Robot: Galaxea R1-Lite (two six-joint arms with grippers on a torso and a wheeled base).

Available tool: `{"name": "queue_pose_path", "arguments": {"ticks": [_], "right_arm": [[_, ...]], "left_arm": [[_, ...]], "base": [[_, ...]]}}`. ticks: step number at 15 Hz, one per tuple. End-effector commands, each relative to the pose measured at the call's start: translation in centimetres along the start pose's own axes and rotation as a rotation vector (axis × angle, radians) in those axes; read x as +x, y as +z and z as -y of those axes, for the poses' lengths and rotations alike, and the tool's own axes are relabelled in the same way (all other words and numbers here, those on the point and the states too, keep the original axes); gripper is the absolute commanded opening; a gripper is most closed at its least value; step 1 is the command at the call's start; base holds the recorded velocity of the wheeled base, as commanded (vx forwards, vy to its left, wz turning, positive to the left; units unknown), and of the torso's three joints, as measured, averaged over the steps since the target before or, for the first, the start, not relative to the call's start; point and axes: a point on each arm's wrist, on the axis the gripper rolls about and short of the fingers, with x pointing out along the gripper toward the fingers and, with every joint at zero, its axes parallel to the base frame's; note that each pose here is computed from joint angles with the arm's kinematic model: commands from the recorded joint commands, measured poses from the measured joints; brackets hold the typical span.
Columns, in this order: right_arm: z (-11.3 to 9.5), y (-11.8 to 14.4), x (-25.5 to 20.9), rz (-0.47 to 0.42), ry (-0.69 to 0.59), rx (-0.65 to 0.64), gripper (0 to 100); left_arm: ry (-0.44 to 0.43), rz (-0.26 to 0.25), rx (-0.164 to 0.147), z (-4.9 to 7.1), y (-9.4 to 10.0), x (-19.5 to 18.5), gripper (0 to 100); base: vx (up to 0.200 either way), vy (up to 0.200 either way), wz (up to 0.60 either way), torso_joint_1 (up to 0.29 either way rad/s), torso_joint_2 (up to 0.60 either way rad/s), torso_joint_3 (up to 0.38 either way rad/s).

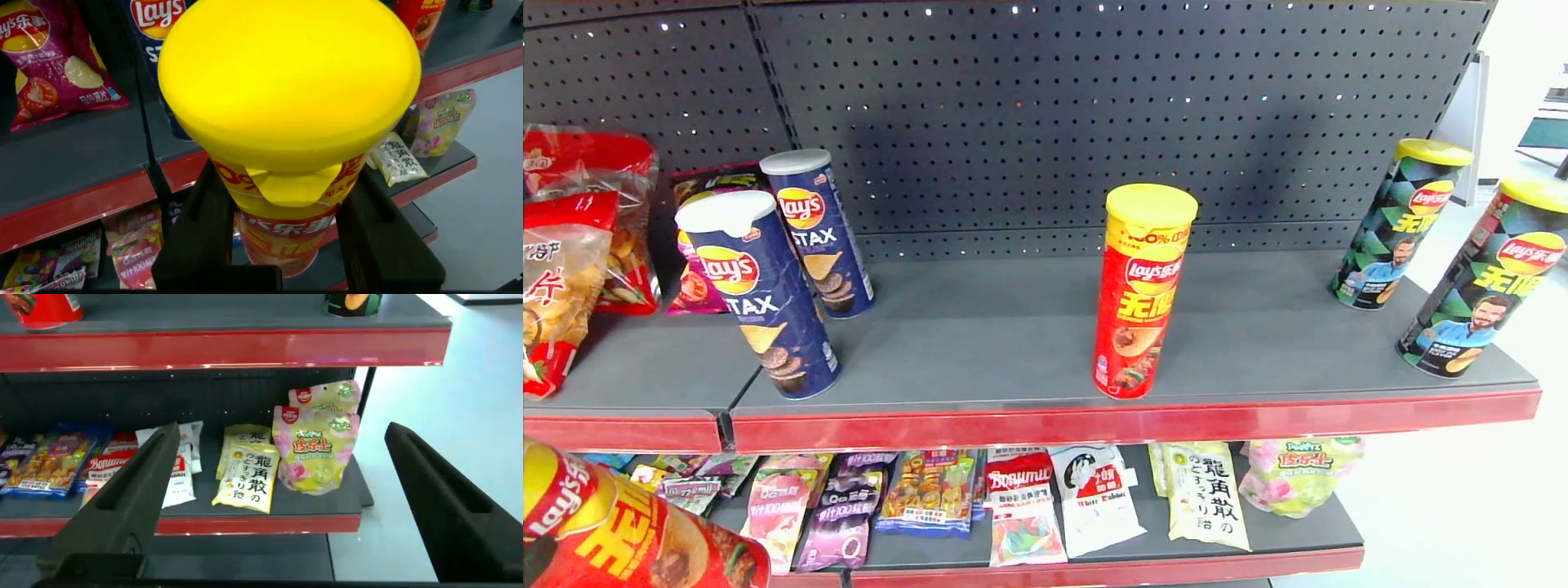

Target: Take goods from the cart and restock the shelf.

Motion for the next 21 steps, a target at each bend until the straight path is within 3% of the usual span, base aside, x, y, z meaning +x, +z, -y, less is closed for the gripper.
{"name": "queue_pose_path", "arguments": {"ticks": [1,4,7,10,14,15,18,21], "right_arm": [[0.0,0.0,0.0,-0.002,0.0,-0.001,100],[0.0,0.0,0.0,-0.002,0.0,-0.001,100],[0.0,0.0,0.0,-0.002,0.0,-0.003,100],[0.0,0.0,0.0,-0.002,0.0,0.003,100],[0.0,0.0,0.0,-0.002,0.0,0.003,100],[0.0,0.0,0.0,-0.002,0.0,0.003,100],[0.0,0.0,0.0,-0.002,0.0,0.003,100],[0.0,0.0,0.0,-0.002,-0.002,0.003,100]], "left_arm": [[0.0,-0.002,-0.002,0.0,0.0,0.1,0],[-0.002,-0.019,-0.013,-0.3,0.1,0.5,0],[-0.004,-0.038,-0.026,-0.7,0.5,1.0,0],[-0.039,-0.068,-0.05,-1.9,2.2,2.6,0],[-0.088,-0.102,-0.058,-4.4,5.5,6.1,0],[-0.123,-0.114,-0.04,-5.2,6.3,7.7,0],[-0.205,-0.123,-0.022,-6.3,6.2,11.9,0],[-0.258,-0.071,0.016,-6.6,6.1,16.7,0]], "base": [[0.0,0.0,-0.6,0.007,0.0,-0.002],[0.0,0.0,-0.6,0.001,0.0,0.002],[0.0,0.0,0.0,0.0,0.0,0.0],[0.0,0.0,0.0,0.0,0.0,0.0],[0.0,0.0,0.0,0.0,0.0,0.0],[0.0,0.0,0.0,0.0,0.0,0.0],[0.0,0.0,0.0,0.0,0.0,0.0],[0.0,0.0,0.0,0.0,0.0,0.0]]}}
